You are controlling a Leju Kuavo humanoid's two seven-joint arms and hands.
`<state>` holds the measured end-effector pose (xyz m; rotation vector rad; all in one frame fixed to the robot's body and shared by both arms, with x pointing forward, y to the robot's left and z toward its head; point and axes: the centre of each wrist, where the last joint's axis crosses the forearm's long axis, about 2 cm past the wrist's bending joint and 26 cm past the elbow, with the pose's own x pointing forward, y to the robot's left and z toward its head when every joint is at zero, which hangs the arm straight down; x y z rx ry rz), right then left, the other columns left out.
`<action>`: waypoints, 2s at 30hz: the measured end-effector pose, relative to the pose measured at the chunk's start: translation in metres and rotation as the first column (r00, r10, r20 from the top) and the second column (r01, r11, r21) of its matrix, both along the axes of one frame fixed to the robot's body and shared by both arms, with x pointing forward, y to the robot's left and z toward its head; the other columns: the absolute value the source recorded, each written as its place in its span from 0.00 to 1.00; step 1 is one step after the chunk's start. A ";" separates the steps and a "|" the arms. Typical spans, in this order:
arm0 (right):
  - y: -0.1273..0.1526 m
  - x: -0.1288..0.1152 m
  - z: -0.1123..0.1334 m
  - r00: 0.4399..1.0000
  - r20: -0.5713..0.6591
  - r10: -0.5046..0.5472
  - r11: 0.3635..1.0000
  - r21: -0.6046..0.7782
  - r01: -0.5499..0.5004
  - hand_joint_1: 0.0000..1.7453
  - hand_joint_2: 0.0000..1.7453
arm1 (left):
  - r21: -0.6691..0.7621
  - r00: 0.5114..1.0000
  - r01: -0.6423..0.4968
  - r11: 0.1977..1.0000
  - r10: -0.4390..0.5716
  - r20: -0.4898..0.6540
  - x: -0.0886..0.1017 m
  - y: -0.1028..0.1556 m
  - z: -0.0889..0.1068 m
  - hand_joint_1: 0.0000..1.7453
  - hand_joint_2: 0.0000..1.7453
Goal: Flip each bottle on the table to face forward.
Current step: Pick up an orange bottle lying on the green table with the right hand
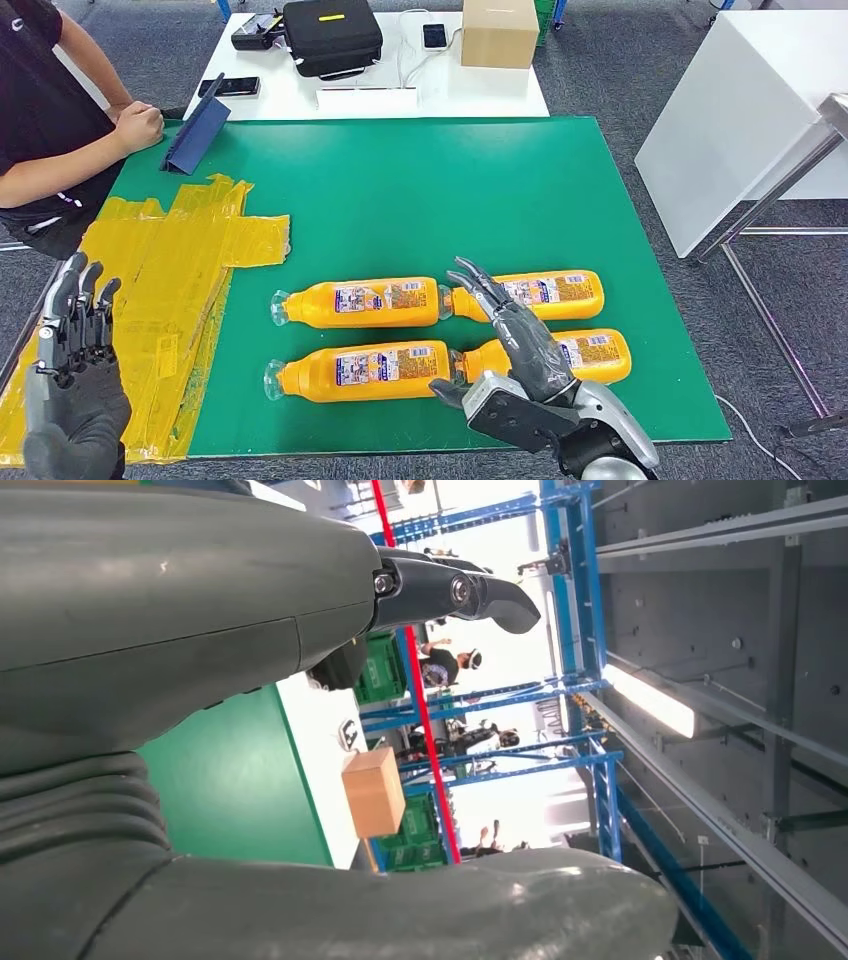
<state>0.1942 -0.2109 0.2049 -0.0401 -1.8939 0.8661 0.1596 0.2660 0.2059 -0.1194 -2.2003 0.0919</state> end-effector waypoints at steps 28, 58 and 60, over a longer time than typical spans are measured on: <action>0.044 0.060 -0.024 0.960 -0.205 0.189 0.878 -0.403 -0.259 0.00 1.00 | -0.044 0.995 0.097 0.994 -0.098 -0.033 0.019 -0.009 -0.003 0.00 0.00; 0.068 0.070 -0.076 0.955 -0.195 0.222 0.530 -0.799 -0.286 0.00 1.00 | -0.123 0.987 0.146 0.982 -0.153 -0.054 0.038 -0.013 -0.002 0.00 0.00; 0.065 0.072 -0.084 0.958 -0.180 0.222 0.474 -0.839 -0.267 0.00 1.00 | -0.130 0.985 0.151 0.980 -0.160 -0.058 0.041 -0.013 -0.001 0.00 0.00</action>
